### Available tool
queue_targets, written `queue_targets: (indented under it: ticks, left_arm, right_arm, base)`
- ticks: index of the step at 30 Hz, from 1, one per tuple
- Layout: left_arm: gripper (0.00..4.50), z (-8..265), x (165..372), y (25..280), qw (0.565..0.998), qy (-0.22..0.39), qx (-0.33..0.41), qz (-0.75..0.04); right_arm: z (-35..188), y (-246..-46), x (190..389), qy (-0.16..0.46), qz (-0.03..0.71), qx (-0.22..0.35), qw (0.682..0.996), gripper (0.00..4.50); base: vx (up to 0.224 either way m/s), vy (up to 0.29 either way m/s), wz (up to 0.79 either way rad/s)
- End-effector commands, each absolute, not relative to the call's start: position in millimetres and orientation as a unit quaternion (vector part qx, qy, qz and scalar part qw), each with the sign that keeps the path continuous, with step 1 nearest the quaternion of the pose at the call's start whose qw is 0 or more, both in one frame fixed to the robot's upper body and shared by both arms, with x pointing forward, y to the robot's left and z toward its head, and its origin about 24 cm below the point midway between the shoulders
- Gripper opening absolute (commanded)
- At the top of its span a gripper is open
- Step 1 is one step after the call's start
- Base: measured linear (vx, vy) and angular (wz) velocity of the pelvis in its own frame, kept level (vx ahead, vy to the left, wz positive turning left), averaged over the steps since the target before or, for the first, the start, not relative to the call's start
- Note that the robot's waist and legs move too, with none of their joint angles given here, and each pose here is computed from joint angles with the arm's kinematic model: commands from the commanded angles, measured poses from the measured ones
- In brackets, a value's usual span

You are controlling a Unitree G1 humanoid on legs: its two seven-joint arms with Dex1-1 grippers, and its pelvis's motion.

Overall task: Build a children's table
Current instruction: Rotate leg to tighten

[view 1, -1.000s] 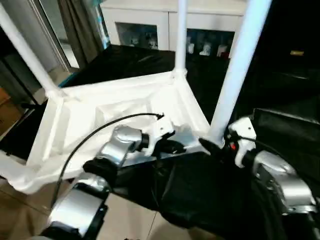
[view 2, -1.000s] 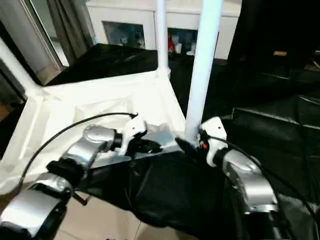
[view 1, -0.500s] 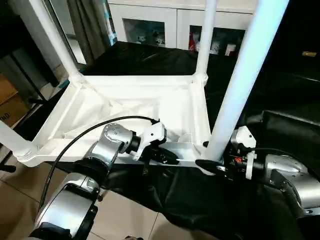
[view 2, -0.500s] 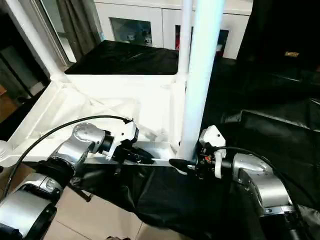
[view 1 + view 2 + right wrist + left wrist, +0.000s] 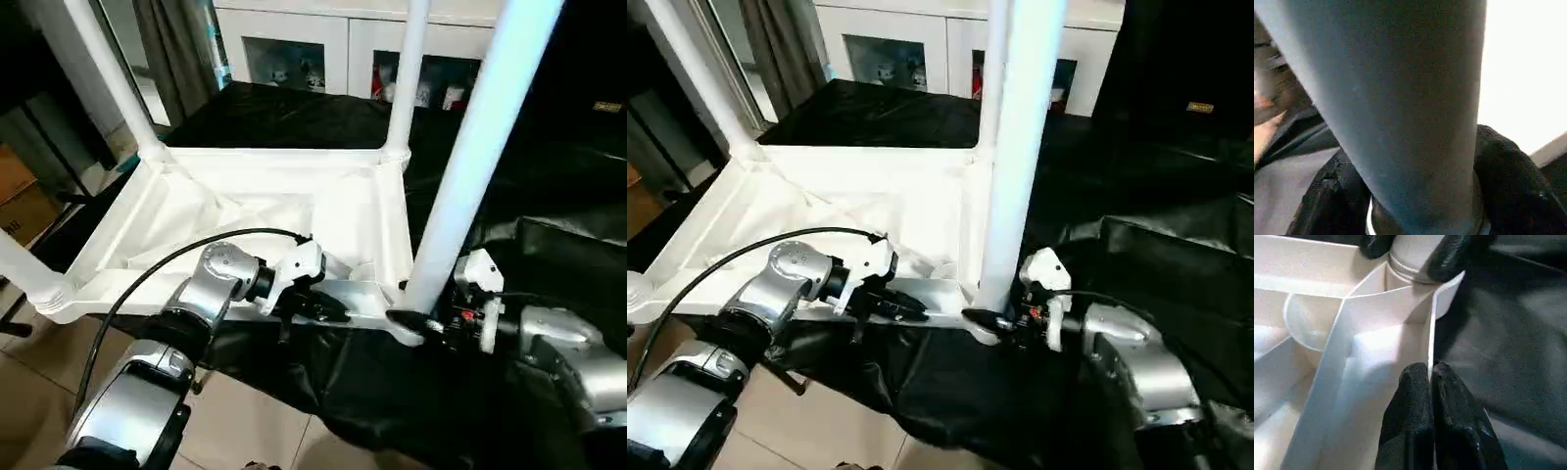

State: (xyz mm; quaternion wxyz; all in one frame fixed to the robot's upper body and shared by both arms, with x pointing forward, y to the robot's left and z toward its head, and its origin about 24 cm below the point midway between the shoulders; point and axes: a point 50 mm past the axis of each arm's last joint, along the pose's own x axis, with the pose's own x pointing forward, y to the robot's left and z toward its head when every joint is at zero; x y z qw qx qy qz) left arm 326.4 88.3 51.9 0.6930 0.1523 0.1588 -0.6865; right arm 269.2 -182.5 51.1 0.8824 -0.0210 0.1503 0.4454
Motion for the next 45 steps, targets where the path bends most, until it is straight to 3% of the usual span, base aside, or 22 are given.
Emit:
queue_targets:
  ticks: [1, 10, 11, 14, 16, 17, 22, 28, 32, 41, 45]
  left_arm:
    - [0.00, 55.8, 334.1, 72.0, 0.727, 0.145, 0.151, -0.654]
    - [0.00, 61.2, 339.8, 23.0, 0.775, 0.131, 0.134, -0.604]
    - [0.00, 62.1, 339.4, 16.0, 0.780, 0.126, 0.130, -0.599]
    - [0.00, 61.9, 337.7, 12.0, 0.776, 0.123, 0.133, -0.604]
    - [0.00, 60.4, 336.1, 12.1, 0.768, 0.125, 0.138, -0.612]
    - [0.00, 59.8, 335.6, 12.7, 0.765, 0.126, 0.139, -0.616]
    - [0.00, 57.7, 335.5, 23.0, 0.752, 0.132, 0.145, -0.629]
    - [0.00, 56.5, 326.2, 46.7, 0.685, 0.134, 0.148, -0.701]
    - [0.00, 56.6, 323.4, 60.7, 0.657, 0.145, 0.153, -0.723]
    - [0.00, 56.0, 320.9, 90.2, 0.632, 0.174, 0.156, -0.739]
    - [0.00, 56.0, 320.2, 96.7, 0.630, 0.179, 0.157, -0.739]
  right_arm:
    - [20.8, -172.8, 269.1, 0.203, 0.384, -0.016, 0.900, 2.55]
    - [6.9, -139.1, 287.3, 0.205, 0.243, 0.052, 0.947, 2.52]
    - [8.0, -126.0, 289.0, 0.195, 0.257, 0.048, 0.945, 2.52]
    - [11.3, -116.9, 290.1, 0.182, 0.271, 0.050, 0.944, 2.52]
    - [15.4, -114.1, 290.5, 0.173, 0.283, 0.066, 0.941, 3.08]
    - [16.9, -114.2, 290.7, 0.170, 0.287, 0.072, 0.940, 3.08]
    - [26.4, -123.0, 288.0, 0.154, 0.336, 0.056, 0.927, 3.62]
    - [42.4, -152.6, 269.7, 0.152, 0.462, 0.014, 0.874, 3.62]
    - [50.5, -169.2, 261.0, 0.150, 0.502, -0.002, 0.852, 3.62]
    - [56.6, -194.8, 252.6, 0.180, 0.538, -0.031, 0.823, 3.62]
    - [56.5, -194.5, 250.6, 0.186, 0.549, -0.032, 0.814, 3.29]
  base:
    - [0.000, 0.000, 0.00]
    - [0.000, 0.000, 0.00]
    - [0.000, 0.000, 0.00]
    - [0.000, 0.000, 0.00]
    - [0.000, 0.000, 0.00]
    - [0.000, 0.000, 0.00]
    - [0.000, 0.000, 0.00]
    - [0.022, -0.003, 0.00]
    - [0.066, -0.013, 0.00]
    - [0.006, 0.000, 0.00]
    - [0.000, 0.000, 0.00]
